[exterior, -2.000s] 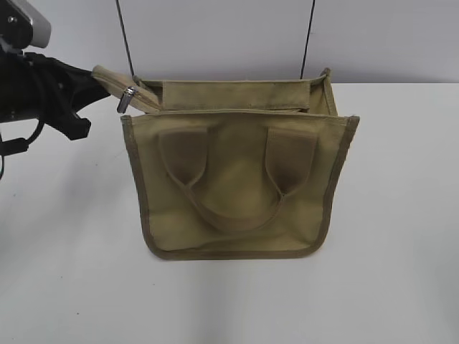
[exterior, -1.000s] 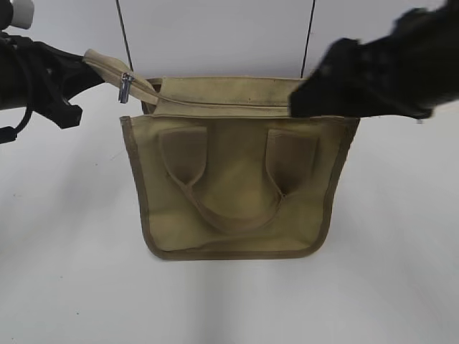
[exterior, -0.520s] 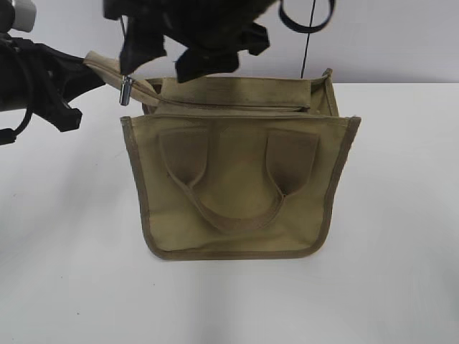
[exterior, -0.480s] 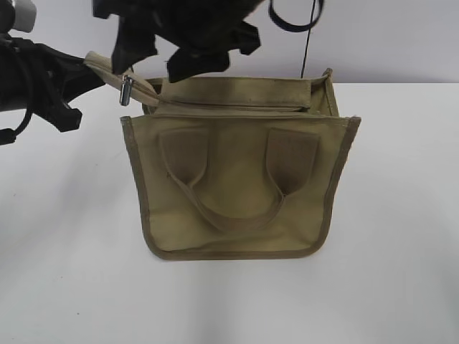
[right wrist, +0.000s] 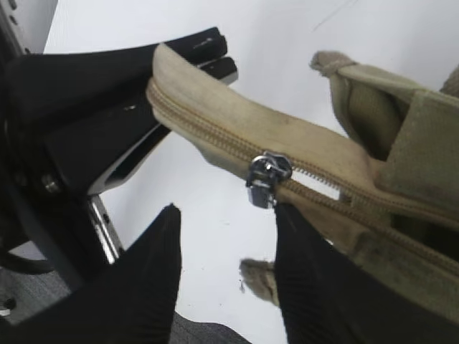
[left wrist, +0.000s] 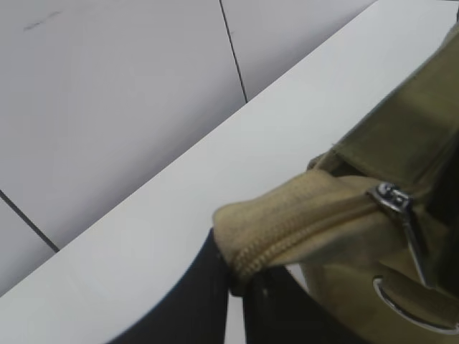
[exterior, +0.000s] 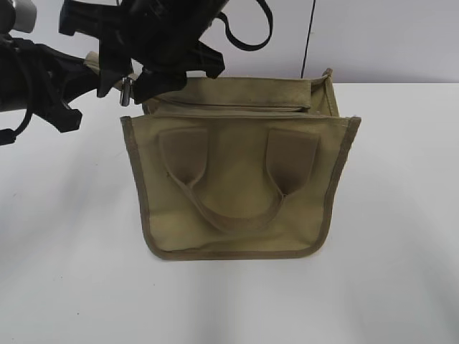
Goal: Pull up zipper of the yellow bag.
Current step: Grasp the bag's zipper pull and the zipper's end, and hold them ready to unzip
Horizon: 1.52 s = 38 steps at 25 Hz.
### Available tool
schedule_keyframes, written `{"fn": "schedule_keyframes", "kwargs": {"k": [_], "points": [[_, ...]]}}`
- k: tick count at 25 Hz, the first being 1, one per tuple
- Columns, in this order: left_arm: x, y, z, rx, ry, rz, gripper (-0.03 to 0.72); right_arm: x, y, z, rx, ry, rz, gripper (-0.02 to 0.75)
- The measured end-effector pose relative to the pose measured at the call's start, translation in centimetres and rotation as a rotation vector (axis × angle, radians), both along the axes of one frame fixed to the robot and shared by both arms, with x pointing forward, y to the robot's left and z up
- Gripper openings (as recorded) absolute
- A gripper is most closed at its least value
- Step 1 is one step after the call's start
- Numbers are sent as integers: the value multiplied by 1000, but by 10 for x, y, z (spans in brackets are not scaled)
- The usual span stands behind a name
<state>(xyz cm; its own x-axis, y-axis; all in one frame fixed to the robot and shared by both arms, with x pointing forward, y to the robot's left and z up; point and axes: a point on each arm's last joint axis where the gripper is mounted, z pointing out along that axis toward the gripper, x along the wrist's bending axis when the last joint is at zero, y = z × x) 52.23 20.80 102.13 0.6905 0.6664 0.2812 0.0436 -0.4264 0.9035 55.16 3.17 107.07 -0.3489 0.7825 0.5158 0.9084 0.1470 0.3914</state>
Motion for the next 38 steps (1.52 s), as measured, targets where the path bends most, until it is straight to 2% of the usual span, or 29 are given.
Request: {"fn": "schedule_keyframes", "kwargs": {"k": [6, 14, 20, 22, 27, 32, 34, 38], "points": [[0, 0, 0, -1, -1, -3, 11, 5, 5, -15, -4, 46, -33, 312], [-1, -1, 1, -3, -5, -13, 11, 13, 9, -26, 29, 93, -151, 312], [-1, -2, 1, -8, -8, -21, 11, 19, 7, -32, 14, 97, -244, 304], [-1, -2, 1, -15, -9, -26, 11, 19, 7, -33, 10, 91, -253, 262], [-2, -3, 2, -31, -11, -38, 11, 21, 7, -32, 19, 70, -259, 66], [-2, -3, 2, -32, -11, -39, 11, 19, 6, -33, -22, 40, -190, 49], [-2, -3, 2, -32, -11, -39, 11, 17, 4, -31, -49, 29, -150, -1], [-2, -3, 3, -33, -12, -38, 11, 9, -3, -12, -73, -17, -74, -15]]}}
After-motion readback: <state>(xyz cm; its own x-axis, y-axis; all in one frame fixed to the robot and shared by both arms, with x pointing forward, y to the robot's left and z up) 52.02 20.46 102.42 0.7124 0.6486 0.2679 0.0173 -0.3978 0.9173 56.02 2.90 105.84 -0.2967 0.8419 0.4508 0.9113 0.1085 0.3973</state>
